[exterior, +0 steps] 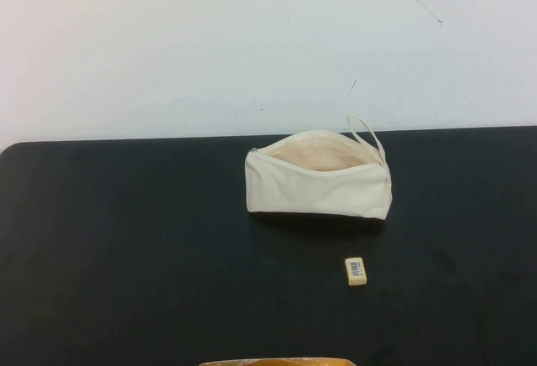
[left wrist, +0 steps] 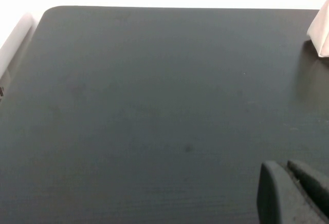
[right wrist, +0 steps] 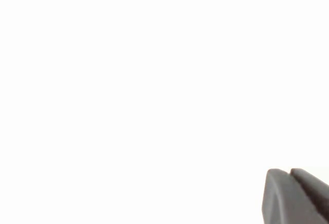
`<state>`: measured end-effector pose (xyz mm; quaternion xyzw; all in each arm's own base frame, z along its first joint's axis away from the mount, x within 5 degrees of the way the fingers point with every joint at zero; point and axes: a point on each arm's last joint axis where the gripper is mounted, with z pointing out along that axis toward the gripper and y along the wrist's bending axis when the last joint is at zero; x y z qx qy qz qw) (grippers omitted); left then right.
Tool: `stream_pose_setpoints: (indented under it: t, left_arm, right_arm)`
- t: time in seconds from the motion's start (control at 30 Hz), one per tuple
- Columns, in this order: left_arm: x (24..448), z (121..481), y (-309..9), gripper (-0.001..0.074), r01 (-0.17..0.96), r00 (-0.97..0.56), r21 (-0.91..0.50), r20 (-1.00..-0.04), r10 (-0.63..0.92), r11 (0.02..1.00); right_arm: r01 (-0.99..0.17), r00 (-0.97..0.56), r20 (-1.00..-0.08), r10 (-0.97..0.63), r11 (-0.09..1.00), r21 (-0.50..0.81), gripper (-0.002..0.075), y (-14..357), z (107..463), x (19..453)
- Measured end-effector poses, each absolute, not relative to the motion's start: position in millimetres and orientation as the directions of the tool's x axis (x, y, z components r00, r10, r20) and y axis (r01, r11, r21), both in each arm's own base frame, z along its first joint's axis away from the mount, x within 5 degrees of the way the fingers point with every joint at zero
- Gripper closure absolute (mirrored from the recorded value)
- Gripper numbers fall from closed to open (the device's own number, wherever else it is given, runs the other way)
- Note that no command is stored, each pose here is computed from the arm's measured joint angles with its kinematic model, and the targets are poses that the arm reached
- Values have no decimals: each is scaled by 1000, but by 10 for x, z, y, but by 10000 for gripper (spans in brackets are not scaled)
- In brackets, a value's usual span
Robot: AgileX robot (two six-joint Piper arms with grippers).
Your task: Put eraser into pencil case
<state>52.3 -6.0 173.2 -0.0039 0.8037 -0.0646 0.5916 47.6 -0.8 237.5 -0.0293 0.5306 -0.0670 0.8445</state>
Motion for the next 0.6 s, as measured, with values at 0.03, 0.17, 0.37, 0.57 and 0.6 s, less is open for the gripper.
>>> stream_pose_setpoints:
  t: [0.03,0.17,0.37,0.57,0.6]
  left_arm:
    - [523,1732,-60,736,70,-300,-108,-950,-83,992]
    - [523,1732,-60,736,70,-300,-108,-950,-83,992]
    - [523,1732,-60,736,70,-300,-108,-950,-83,992]
    - [523,1732,-60,736,70,-300,-108,-950,-83,992]
    - [523,1732,-60,736,70,-300,-108,-950,-83,992]
  right_arm:
    - [86,441,-885,-150,989,-125,727,-7,2387,470]
    - [94,464,-871,-163,987,-134,727,-6,2409,458]
    - [71,295,-946,-135,990,-119,727,-13,2794,379]
    - [41,-37,-992,-117,992,-119,727,-23,3279,382]
    - [31,-117,-986,-119,992,-124,727,-25,3298,435]
